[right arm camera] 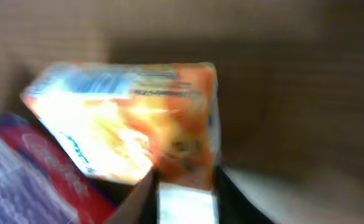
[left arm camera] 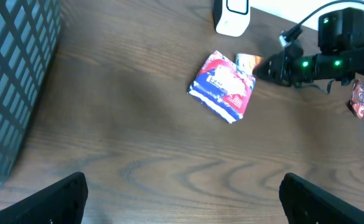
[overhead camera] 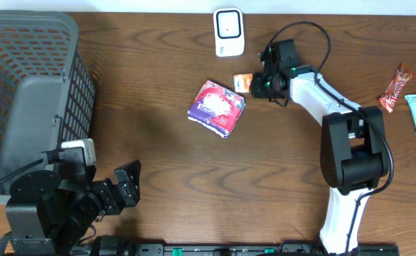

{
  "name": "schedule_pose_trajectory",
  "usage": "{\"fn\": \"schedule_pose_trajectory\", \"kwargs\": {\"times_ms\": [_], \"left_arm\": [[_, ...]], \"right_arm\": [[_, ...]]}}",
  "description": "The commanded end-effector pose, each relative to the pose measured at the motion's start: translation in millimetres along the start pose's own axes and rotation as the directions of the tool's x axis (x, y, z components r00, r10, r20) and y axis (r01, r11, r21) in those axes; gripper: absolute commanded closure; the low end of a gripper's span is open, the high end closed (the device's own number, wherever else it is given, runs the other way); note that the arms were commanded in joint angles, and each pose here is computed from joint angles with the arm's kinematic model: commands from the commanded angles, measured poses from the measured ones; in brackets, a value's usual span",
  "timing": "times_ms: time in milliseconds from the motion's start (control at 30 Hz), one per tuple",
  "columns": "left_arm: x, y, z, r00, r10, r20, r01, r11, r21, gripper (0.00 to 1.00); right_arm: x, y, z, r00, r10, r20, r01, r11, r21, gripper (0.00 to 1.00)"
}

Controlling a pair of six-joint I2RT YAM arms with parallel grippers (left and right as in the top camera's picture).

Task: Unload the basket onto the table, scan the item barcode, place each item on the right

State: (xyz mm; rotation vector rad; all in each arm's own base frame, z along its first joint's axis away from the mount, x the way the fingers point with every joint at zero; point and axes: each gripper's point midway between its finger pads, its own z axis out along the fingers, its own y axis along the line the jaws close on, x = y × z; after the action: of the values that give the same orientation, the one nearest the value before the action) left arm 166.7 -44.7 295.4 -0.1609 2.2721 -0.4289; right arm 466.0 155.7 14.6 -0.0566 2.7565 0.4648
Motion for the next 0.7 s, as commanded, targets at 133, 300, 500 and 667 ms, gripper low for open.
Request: {"fn": "schedule_pose_trajectory", "kwargs": {"times_ms": [133,300,500,667], "left_arm": [[-3.0,-3.5,-3.3,1.000,0.002,0.011,-0.002,1.000,0.015,0.02],[-3.0,-3.5,-3.3,1.000,0.002,0.011,-0.002,1.000,0.015,0.02],[-3.0,-3.5,-3.3,1.000,0.002,0.011,-0.002,1.000,0.015,0.02],[-3.0,-3.5,-3.3,1.000,0.002,0.011,-0.002,1.000,0.015,0.02]], "right_arm": [[49.2,0.5,-6.0,0.966,-0.159,-0.204,0.167,0.986,0.024,0.90],[32.9,2.8,-41.9,0.969,-0.164,-0.184,0.181,0.980,0.082,0.85],[-27.6,26.7,-68.0,0.971,-0.236,0.048,0.233,0.970,0.063,0.71],[-71.7,38.1,-62.3,0.938,-0.260,0.230,0.254,0.966,0.055,0.71]]}}
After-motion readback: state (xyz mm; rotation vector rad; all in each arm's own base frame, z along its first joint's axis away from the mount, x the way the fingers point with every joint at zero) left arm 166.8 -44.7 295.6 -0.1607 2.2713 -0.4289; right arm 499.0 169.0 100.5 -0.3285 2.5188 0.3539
